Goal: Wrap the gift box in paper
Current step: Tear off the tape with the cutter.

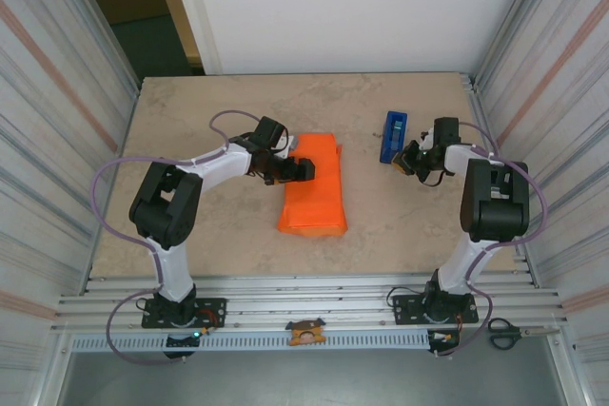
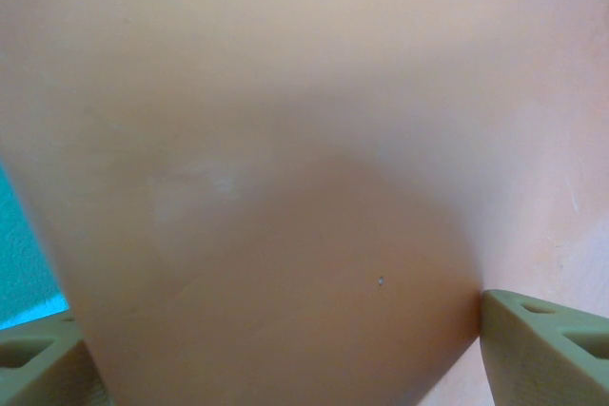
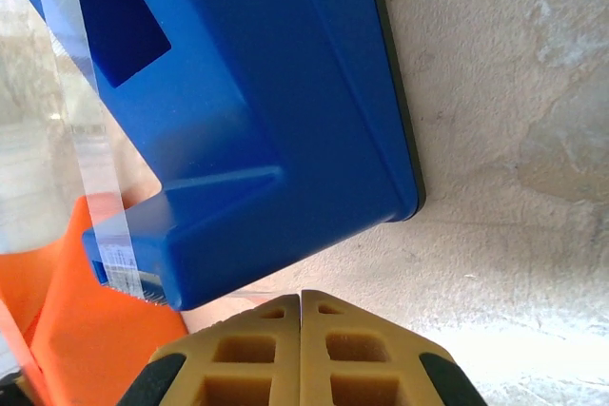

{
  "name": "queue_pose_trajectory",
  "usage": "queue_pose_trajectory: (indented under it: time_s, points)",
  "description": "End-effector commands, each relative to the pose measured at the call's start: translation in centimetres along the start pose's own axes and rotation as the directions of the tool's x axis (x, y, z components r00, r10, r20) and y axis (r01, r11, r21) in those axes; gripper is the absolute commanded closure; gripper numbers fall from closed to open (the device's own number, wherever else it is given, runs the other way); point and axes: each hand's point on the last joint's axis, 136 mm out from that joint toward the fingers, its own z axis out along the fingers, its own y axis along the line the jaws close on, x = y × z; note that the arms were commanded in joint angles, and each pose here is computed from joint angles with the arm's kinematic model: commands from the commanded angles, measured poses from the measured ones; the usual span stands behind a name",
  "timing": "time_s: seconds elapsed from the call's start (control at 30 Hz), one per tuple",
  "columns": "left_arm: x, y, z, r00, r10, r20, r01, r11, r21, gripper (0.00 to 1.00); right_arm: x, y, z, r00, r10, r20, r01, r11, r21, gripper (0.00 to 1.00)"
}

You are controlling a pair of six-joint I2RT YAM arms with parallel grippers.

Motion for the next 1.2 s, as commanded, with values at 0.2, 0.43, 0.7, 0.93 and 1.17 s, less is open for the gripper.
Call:
queue_pose_trajectory:
  time_s: [0.2,0.43,0.7,0.93,1.17]
  points:
    - [5.8,3.7,3.8,0.982,-0.040,-0.184,0.019,0.993,-0.115,0.13,3.1,-5.4,0.3,0.994,0.048,-0.094,-0.027,0.976,0.216,1.00]
    - [6.0,3.7,4.0,0.981,-0.042,-0.191,0.020,0.993,-0.114,0.13,3.1,-5.4,-0.1,0.995,0.038,-0.093,-0.015,0.973,0.231,1.00]
    - [6.1,3.6,3.9,0.980,-0.040,-0.193,0.019,0.993,-0.114,0.13,3.0,-3.8,-1.3,0.996,-0.025,-0.085,0.043,0.975,0.217,1.00]
    - [6.0,3.2,3.8,0.981,-0.036,-0.190,0.016,0.994,-0.108,0.13,3.1,-0.9,-4.3,0.994,-0.064,-0.086,0.072,0.993,0.092,1.00]
    - [5.8,3.2,3.8,0.982,-0.037,-0.186,0.017,0.994,-0.111,0.14,1.9,1.5,-5.0,0.999,-0.026,-0.044,0.022,0.997,-0.078,0.95]
